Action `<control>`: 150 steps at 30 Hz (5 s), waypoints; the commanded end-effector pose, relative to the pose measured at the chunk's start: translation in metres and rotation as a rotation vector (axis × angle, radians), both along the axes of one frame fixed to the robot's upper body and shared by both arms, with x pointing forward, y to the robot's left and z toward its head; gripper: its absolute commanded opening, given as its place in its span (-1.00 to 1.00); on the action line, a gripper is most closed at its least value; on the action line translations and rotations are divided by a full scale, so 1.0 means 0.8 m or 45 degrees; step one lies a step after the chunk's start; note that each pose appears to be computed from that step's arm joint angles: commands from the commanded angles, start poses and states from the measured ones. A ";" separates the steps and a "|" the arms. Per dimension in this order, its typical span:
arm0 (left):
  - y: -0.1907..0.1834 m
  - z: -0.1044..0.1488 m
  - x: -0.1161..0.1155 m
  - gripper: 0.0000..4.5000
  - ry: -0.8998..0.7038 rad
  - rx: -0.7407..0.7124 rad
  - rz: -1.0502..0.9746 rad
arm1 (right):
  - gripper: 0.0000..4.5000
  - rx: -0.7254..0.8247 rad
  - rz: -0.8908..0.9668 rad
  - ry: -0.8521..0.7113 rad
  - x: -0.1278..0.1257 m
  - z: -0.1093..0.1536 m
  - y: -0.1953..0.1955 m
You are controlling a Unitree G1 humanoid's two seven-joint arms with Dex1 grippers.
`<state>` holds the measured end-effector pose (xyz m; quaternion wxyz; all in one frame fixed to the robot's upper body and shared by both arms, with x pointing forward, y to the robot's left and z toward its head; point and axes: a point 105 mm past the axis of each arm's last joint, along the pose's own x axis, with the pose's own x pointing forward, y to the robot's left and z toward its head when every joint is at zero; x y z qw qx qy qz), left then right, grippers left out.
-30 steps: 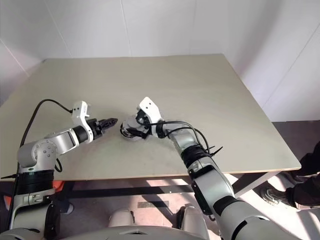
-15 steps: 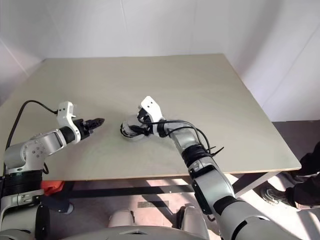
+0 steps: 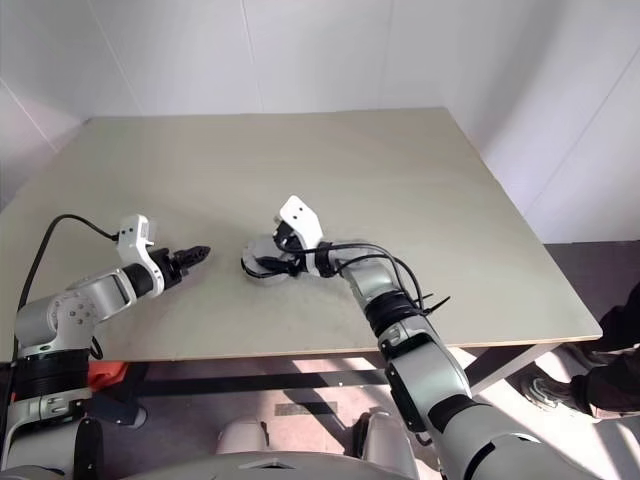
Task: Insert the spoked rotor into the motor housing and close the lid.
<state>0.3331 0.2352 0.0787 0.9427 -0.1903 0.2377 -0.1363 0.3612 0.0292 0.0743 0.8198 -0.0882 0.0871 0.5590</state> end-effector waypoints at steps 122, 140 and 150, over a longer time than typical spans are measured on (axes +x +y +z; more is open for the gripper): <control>-0.063 -0.018 0.006 -1.00 0.158 -0.217 -0.042 | 0.99 0.267 -0.329 1.302 -0.013 0.015 -0.051; -0.077 0.044 -0.005 -1.00 -0.041 -0.492 -0.205 | 0.99 0.235 -0.354 1.268 -0.010 0.006 -0.047; -0.095 -0.013 -0.027 -1.00 0.220 -0.398 -0.231 | 0.99 0.249 -0.356 1.263 -0.008 0.009 -0.048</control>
